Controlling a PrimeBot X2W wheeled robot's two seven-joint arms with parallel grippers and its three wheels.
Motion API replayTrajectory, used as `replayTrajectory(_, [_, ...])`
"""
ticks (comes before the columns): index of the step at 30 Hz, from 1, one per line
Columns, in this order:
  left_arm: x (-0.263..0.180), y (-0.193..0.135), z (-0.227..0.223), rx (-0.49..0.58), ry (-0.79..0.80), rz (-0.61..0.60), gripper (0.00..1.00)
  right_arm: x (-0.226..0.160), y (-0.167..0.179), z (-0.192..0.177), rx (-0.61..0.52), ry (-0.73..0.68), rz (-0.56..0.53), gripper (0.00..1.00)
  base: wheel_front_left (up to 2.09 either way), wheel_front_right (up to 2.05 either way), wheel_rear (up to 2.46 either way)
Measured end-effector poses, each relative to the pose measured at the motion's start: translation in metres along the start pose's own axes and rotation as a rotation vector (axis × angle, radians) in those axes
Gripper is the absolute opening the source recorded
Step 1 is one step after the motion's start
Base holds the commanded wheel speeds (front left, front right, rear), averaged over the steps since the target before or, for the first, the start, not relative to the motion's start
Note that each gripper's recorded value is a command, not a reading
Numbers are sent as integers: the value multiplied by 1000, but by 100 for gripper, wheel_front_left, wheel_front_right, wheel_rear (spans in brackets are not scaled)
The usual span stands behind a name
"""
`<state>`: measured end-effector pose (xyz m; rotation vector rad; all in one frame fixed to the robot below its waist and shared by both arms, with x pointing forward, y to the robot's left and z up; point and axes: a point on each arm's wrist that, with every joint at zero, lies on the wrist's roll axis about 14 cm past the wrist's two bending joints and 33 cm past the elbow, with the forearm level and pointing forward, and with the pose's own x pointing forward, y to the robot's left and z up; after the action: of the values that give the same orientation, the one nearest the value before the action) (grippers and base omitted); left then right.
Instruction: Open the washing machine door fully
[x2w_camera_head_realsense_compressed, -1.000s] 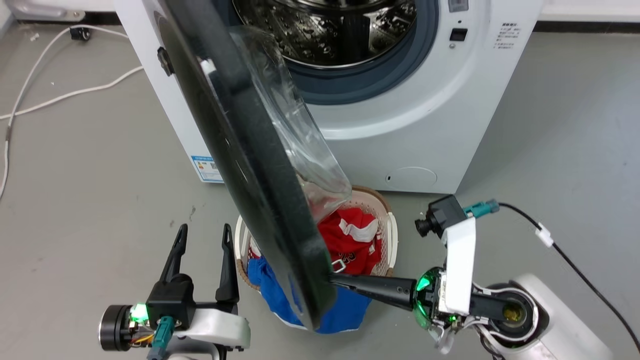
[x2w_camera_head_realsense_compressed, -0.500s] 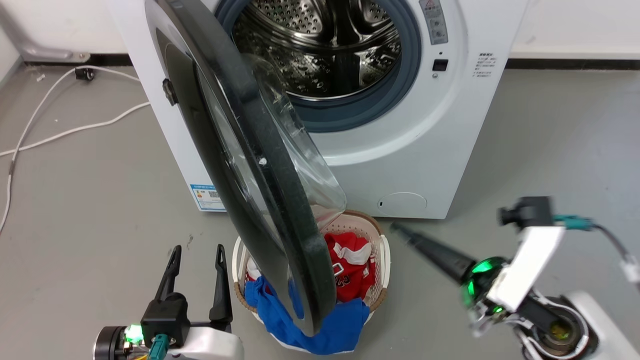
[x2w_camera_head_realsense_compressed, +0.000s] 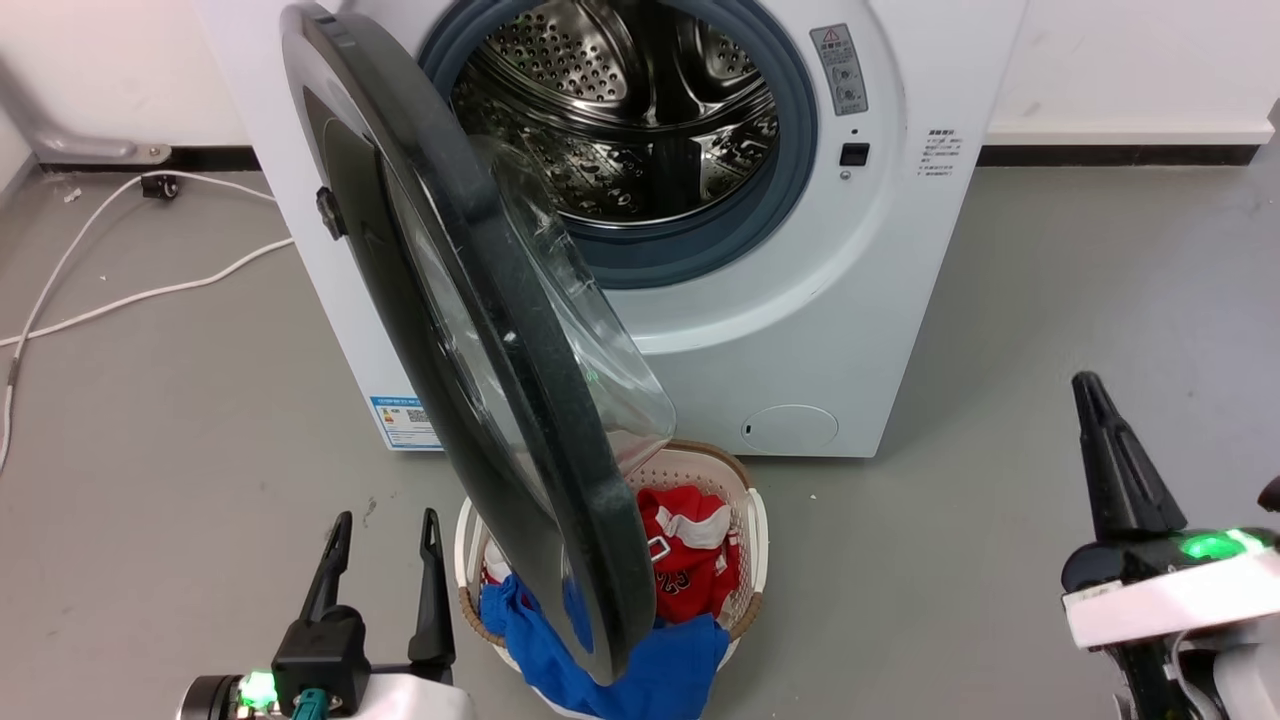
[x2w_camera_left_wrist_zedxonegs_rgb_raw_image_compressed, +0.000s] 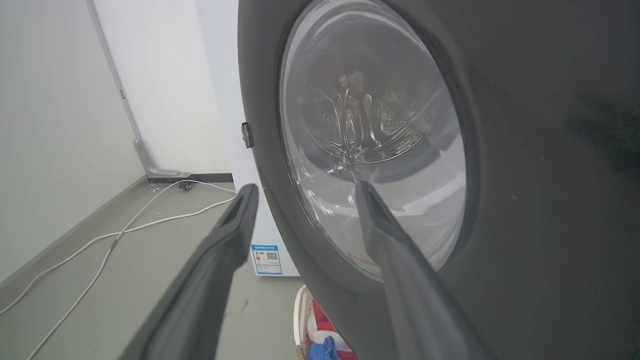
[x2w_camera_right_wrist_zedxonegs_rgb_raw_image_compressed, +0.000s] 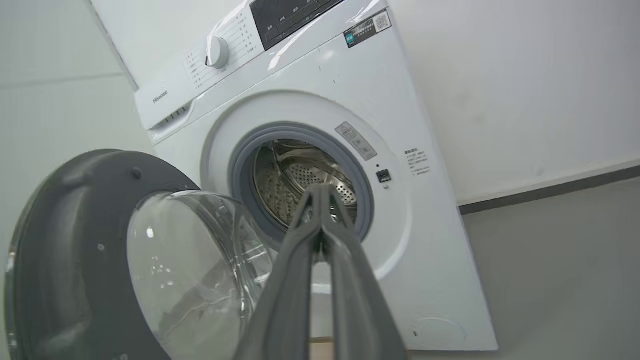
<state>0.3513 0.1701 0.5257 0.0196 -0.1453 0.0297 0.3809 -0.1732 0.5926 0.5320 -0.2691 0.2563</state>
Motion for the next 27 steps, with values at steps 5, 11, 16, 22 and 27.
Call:
replayTrajectory(5, [-3, 0, 0, 1, 2, 0, 100, -7, 5, 8, -259, -59, -20, 0, 0, 0, 0])
replayTrajectory(11, [-4, 0, 1, 0, 0, -1, 100, -24, 13, -7, -392, -31, -43, 0, 0, 0, 0])
replayTrajectory(16, [-6, 0, 2, -1, -6, 0, 100, -38, 12, -18, -461, 15, -55, 0, 0, 0, 0])
replayTrajectory(22, [-9, 1, 4, -1, -11, 3, 100, -61, 1, -30, -458, 74, -98, 0, 0, 0, 0])
replayTrajectory(27, [-11, 0, 6, -2, -15, 0, 100, -71, -10, -32, -438, 94, -139, 100, 0, 0, 0])
